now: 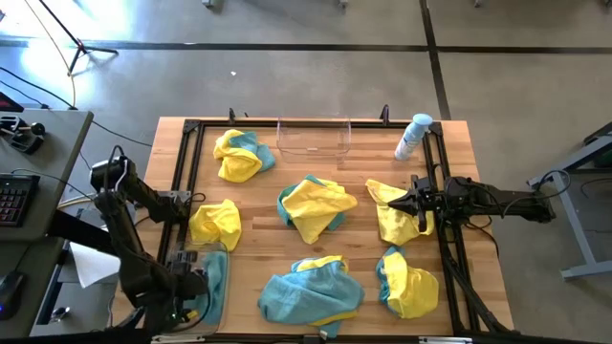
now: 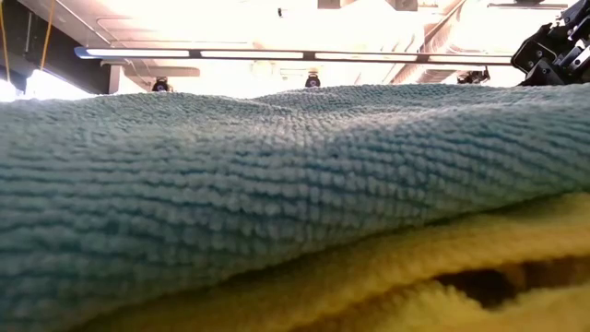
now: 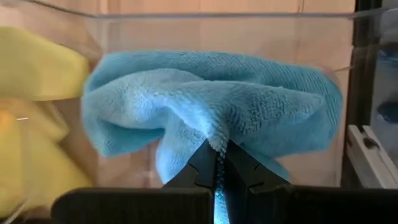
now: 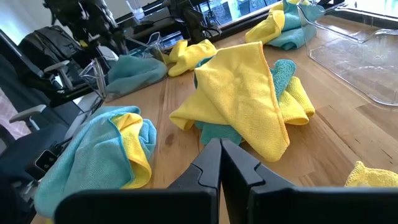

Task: Sort microfiber towel by color & place in baskets
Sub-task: Put the blue microfiber towel into the bottom transparent bin

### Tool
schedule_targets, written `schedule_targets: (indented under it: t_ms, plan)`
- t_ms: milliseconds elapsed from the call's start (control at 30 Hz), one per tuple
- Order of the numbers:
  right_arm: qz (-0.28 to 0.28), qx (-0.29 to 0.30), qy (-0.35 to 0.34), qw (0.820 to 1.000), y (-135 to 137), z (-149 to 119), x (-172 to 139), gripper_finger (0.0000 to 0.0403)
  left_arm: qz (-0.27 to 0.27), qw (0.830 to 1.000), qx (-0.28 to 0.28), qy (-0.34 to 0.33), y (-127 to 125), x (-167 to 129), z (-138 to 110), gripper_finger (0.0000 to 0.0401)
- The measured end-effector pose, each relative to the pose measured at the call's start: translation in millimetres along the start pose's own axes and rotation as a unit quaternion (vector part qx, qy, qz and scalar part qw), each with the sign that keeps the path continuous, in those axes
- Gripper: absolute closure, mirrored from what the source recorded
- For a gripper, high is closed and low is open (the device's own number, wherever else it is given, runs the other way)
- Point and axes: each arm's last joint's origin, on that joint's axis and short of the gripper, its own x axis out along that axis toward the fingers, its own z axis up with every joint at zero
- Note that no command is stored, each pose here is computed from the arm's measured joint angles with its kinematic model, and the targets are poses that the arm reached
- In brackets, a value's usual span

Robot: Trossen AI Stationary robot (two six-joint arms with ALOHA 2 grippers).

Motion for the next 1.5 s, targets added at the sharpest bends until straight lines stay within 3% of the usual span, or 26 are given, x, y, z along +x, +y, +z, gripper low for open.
schedule_targets:
  t_ms: [233, 500, 833, 1000, 1200, 1500]
  plan:
    - [0.0, 0.0, 0.0, 1.0, 0, 0, 0, 0.0403, -0.045, 0.998, -0.036, 0.001, 1, 28, -10, 0.0401]
    - [0.0, 0.0, 0.0, 1.0, 0, 0, 0, 0.0403, -0.041, 0.998, -0.051, 0.005, 9, 44, -18, 0.0399]
    - [0.0, 0.0, 0.0, 1.0, 0, 0, 0, 0.0403, -0.063, 0.997, -0.049, 0.001, 5, 44, -17, 0.0324]
    - [0.0, 0.0, 0.0, 1.0, 0, 0, 0, 0.0403, -0.066, 0.997, -0.026, 0.031, 3, 38, -14, 0.0286]
    - [0.0, 0.0, 0.0, 1.0, 0, 0, 0, 0.0403, -0.034, 0.995, -0.023, 0.093, 7, 22, -7, 0.0279]
    - [0.0, 0.0, 0.0, 1.0, 0, 0, 0, 0.0403, -0.033, 0.996, 0.012, 0.085, -2, -16, 10, 0.0279]
